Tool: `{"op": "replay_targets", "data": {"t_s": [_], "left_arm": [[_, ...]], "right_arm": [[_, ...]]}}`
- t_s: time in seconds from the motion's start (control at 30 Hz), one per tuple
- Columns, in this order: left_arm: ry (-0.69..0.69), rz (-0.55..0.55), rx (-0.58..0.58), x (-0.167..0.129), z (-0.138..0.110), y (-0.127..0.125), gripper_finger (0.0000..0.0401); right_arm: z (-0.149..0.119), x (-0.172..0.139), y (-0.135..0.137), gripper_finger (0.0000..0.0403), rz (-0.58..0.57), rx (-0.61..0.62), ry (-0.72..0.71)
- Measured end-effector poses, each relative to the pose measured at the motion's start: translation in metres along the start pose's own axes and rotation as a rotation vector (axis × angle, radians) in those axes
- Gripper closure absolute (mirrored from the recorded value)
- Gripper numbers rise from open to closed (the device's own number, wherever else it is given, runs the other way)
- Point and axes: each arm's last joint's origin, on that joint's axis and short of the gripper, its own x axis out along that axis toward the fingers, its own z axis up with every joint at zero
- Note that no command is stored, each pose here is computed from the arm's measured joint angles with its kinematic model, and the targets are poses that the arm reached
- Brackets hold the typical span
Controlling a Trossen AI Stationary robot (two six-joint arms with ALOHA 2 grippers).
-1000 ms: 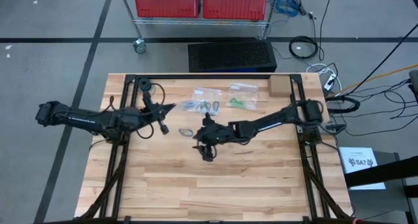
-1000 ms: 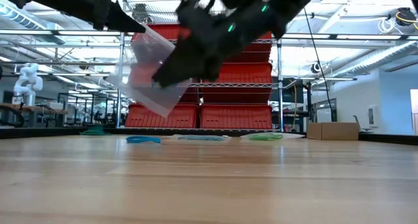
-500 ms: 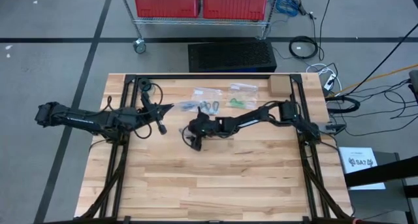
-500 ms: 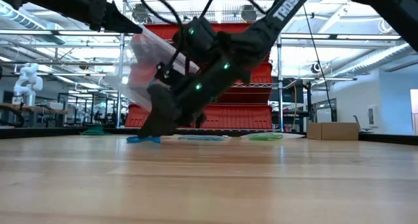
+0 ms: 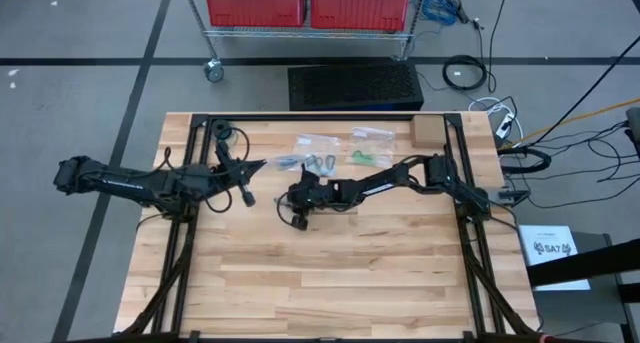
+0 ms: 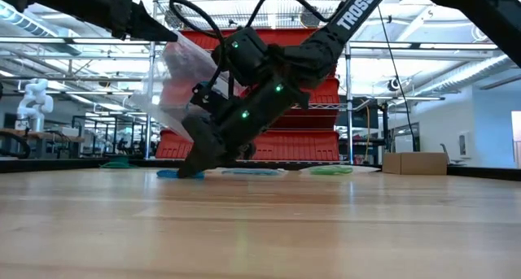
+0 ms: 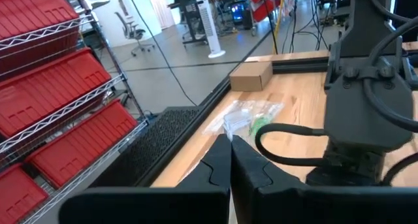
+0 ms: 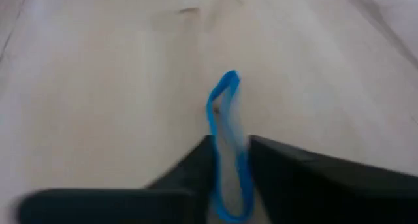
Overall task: Sort rubber bands
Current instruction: Put the short blue rubber band into the bottom zip bag
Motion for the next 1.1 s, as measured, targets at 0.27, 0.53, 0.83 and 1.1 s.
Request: {"op": "replay_targets", "data": {"t_s": [0.27, 0.53, 0.83, 1.1], "left_arm": [[-0.009, -0.032, -0.006, 0.000, 0.001, -0.001, 0.0401], [-0.013, -0.046, -0.021, 0.000, 0.001, -0.001, 0.0401], [-0.020, -0.092, -0.020, 0.000, 0.001, -0.003, 0.0401], [-0.024, -0.109, -0.020, 0.000, 0.001, -0.003, 0.0401]], "right_arm": [[-0.005, -0.007, 0.016, 0.0392, -0.005, -0.064, 0.071], [0.037, -0.059, 0.056, 0.0401, 0.024, -0.201, 0.039], [0.099, -0.143, 0.082, 0.0402, -0.221, -0.380, -0.155], [0.123, -0.177, 0.063, 0.0403, -0.443, -0.439, -0.220]]}}
